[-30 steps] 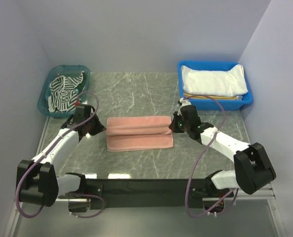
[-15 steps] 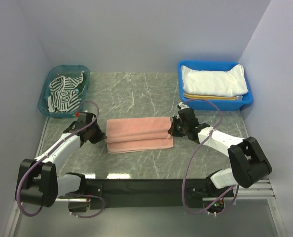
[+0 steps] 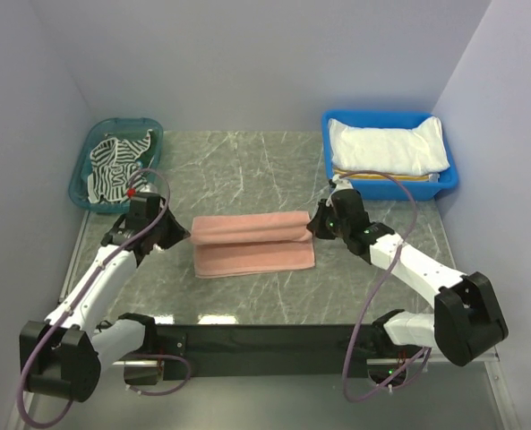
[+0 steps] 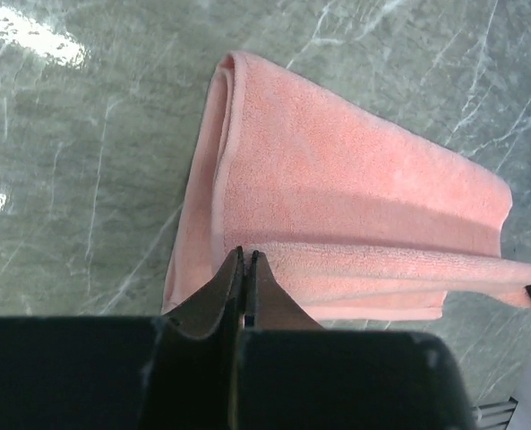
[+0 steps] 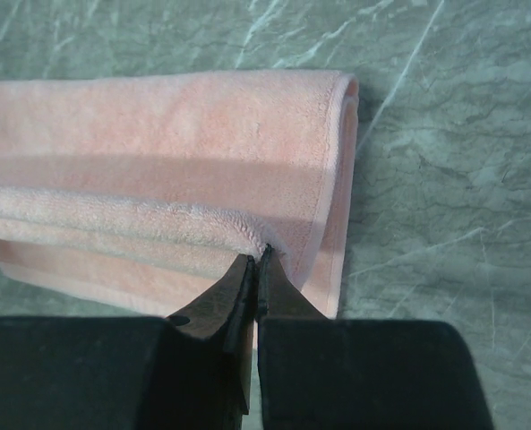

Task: Fold and stack the towels
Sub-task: Fold the towel

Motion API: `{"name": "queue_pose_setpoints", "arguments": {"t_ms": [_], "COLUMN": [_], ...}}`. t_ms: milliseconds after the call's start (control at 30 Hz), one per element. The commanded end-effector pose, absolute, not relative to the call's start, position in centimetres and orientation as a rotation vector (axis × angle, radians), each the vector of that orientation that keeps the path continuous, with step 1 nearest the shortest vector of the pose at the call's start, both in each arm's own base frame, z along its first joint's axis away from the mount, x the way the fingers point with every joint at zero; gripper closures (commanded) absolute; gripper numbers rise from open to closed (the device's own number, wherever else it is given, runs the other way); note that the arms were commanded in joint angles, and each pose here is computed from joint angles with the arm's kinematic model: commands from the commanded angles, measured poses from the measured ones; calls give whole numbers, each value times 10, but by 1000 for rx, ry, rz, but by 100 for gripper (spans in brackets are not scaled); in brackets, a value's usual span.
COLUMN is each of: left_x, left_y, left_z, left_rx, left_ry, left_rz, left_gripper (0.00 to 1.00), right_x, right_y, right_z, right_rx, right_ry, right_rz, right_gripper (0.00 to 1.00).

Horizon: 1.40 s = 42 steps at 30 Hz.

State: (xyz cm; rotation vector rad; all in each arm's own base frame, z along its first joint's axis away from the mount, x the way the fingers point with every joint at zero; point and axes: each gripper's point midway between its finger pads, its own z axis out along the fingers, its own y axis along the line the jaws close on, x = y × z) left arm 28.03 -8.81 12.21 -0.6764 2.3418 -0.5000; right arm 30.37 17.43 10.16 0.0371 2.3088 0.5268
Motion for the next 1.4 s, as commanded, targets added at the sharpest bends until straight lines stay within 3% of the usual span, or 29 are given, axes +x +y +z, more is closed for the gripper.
{"name": "queue_pose_setpoints", "arguments": {"t_ms": [0,267,367,433,500,533,667,733,833,1000,1167,1367], "left_x": [264,240,237,234,235,233,236,238,246,274,302,303], "left_y": [-65,-83,-86,-87,-89,-88,-86,-88,-97,-131,-173,-200], "left_z": [101,50,41,41,52,56,95,109,135,153,132,85], "left_rx": [-718,-747,-756,-758,-759,-763,-753,-737,-709,-639,-545,-463], "left_ry": [2373,2484,2514,2524,2485,2477,2365,2331,2279,2285,2401,2536], "left_rz": [-354,-430,-431,-428,-454,-455,-491,-520,-586,-664,-635,-583], "left_gripper": [99,98,91,87,70,51,27,21,21,31,36,38], "right_x": [301,286,285,282,278,276,263,263,272,304,335,331], "right_y": [143,140,137,139,142,149,161,165,178,204,226,233], "right_z": [94,45,34,34,44,55,89,107,141,159,131,75], "right_rx": [127,194,217,202,169,133,33,15,-4,-15,-9,-57], "right_ry": [2318,2430,2456,2460,2446,2418,2356,2312,2240,2214,2311,2473], "right_rz": [377,356,325,338,358,380,410,445,517,558,529,479], "right_gripper": [100,98,89,68,55,52,45,45,45,51,52,53]}}
